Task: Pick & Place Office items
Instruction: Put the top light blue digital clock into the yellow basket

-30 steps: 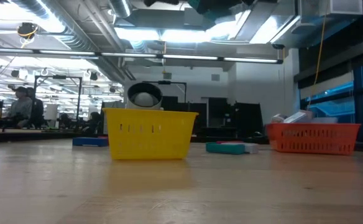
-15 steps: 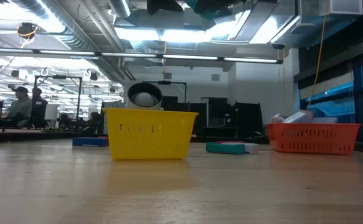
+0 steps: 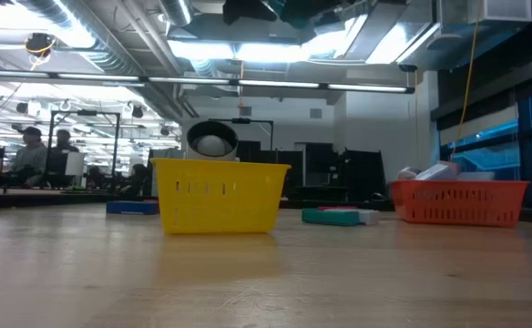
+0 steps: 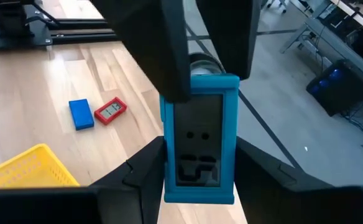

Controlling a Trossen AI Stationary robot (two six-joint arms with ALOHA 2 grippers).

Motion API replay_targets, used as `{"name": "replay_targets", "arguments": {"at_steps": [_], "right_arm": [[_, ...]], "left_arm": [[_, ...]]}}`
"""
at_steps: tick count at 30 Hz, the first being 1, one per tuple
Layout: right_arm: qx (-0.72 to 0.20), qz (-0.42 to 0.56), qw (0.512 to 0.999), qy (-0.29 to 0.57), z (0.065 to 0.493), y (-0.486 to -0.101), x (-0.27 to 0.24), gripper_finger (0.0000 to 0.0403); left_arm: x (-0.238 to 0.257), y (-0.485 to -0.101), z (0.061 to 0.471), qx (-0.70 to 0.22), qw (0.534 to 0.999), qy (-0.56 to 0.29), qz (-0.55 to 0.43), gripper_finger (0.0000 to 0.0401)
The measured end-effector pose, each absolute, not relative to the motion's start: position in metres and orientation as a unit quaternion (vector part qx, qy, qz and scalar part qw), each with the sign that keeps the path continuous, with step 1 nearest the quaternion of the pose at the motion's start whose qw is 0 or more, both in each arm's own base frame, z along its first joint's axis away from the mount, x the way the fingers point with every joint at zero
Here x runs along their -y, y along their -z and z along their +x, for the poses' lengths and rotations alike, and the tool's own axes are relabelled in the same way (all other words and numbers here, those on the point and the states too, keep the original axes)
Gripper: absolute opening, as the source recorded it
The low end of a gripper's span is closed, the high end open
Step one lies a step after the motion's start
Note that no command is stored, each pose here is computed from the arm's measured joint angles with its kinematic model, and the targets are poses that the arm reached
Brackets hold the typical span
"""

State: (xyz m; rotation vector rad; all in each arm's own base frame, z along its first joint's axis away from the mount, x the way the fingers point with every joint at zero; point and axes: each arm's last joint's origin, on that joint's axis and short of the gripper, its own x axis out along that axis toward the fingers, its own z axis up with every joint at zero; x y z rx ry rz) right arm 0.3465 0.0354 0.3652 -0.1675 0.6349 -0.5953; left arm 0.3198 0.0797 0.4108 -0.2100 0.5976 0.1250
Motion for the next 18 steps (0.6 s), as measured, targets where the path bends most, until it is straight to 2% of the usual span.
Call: {"name": "replay_targets", "arguments": {"at_steps": [8, 18], "right_arm": [[-0.309, -0.084, 0.904, 0.284, 0.347, -0.365, -0.035, 0.0166], [-0.308, -0.090, 0.902, 0.289, 0.347, -0.365, -0.035, 0.0166]], "left_arm": [[-0.078, -0.402, 0.330, -0.305, 0.945, -0.056, -0.103, 0.0237], [-0.073, -0.400, 0.334, -0.307, 0.944, -0.049, -0.109, 0.0114]]}}
